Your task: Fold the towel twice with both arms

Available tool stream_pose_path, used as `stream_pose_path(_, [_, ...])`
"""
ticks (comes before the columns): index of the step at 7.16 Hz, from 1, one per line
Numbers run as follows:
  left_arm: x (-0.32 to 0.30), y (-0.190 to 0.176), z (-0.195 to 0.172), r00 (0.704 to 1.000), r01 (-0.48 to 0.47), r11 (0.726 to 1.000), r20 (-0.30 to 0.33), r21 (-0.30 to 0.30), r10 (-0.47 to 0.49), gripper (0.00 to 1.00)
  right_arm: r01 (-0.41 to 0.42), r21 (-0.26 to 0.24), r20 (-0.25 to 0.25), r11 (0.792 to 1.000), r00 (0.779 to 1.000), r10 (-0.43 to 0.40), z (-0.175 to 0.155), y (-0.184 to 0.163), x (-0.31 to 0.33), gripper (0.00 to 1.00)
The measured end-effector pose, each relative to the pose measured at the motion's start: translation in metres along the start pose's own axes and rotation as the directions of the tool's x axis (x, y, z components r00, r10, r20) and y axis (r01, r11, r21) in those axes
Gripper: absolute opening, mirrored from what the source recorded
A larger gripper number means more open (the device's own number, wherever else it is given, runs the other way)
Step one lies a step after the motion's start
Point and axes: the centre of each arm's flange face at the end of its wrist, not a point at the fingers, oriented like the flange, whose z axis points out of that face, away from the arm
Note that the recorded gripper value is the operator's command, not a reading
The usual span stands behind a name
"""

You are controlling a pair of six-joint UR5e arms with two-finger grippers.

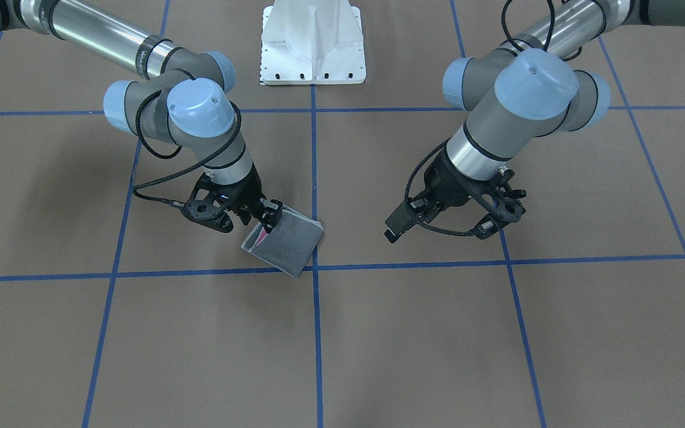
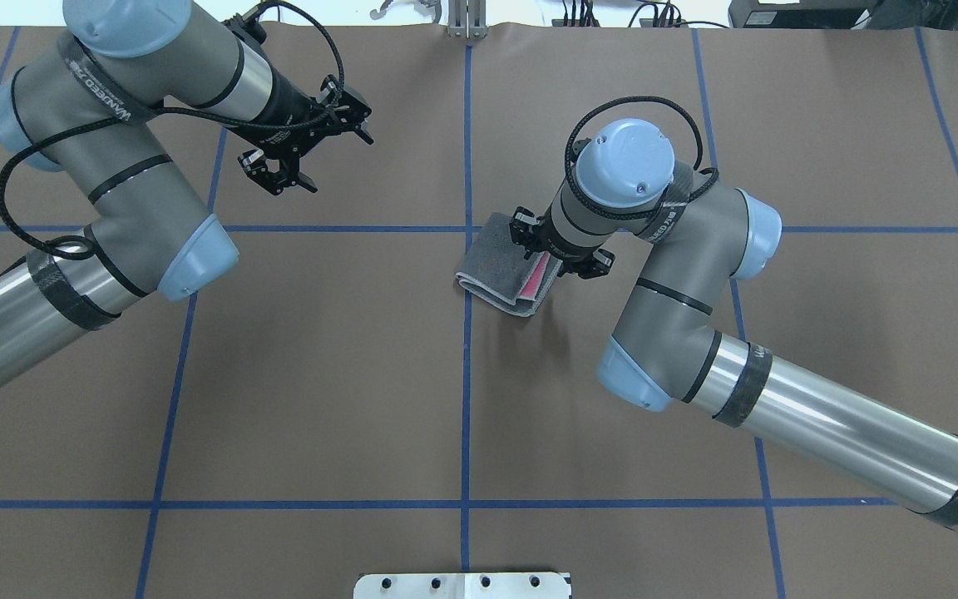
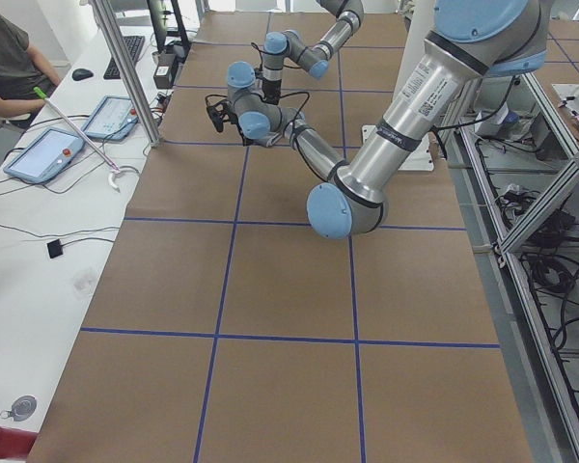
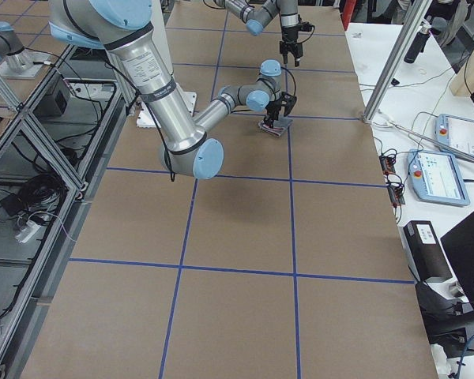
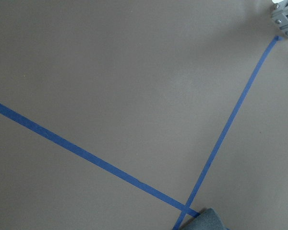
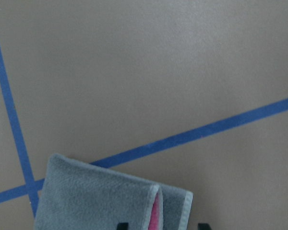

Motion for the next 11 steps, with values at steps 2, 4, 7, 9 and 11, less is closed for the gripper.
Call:
stream_pose_path(2, [0.0, 0.0, -0.002, 1.0, -0.001, 1.0, -0.004, 0.001, 0.001, 1.0, -0.167, -0.021, 0.004, 0.986, 0.986, 0.167, 0.004, 0.018, 0.001, 0.57])
stream_pose_path(4, [0.001, 0.001, -0.004, 1.0, -0.003, 1.0, -0.008, 0.001, 0.003, 1.0, -0.216, -0.024, -0.009, 0.976, 0.976, 0.216, 0.014, 0.026, 0.007, 0.56])
stream_pose_path(7, [0.002, 0.002, -0.005, 1.0, -0.004, 1.0, -0.009, 0.0, 0.004, 1.0, -0.23, -0.027, -0.021, 0.973, 0.973, 0.23, 0.021, 0.033, 0.009, 0.45])
stream_pose_path(9, [0.002, 0.003, -0.006, 1.0, -0.004, 1.0, -0.01, 0.0, 0.004, 1.0, -0.231, -0.026, -0.025, 0.973, 0.973, 0.23, 0.022, 0.034, 0.01, 0.36])
stream_pose_path(11, [0.003, 0.003, -0.007, 1.0, -0.004, 1.0, -0.012, 0.0, 0.004, 1.0, -0.229, -0.027, -0.029, 0.973, 0.973, 0.228, 0.025, 0.036, 0.012, 0.26])
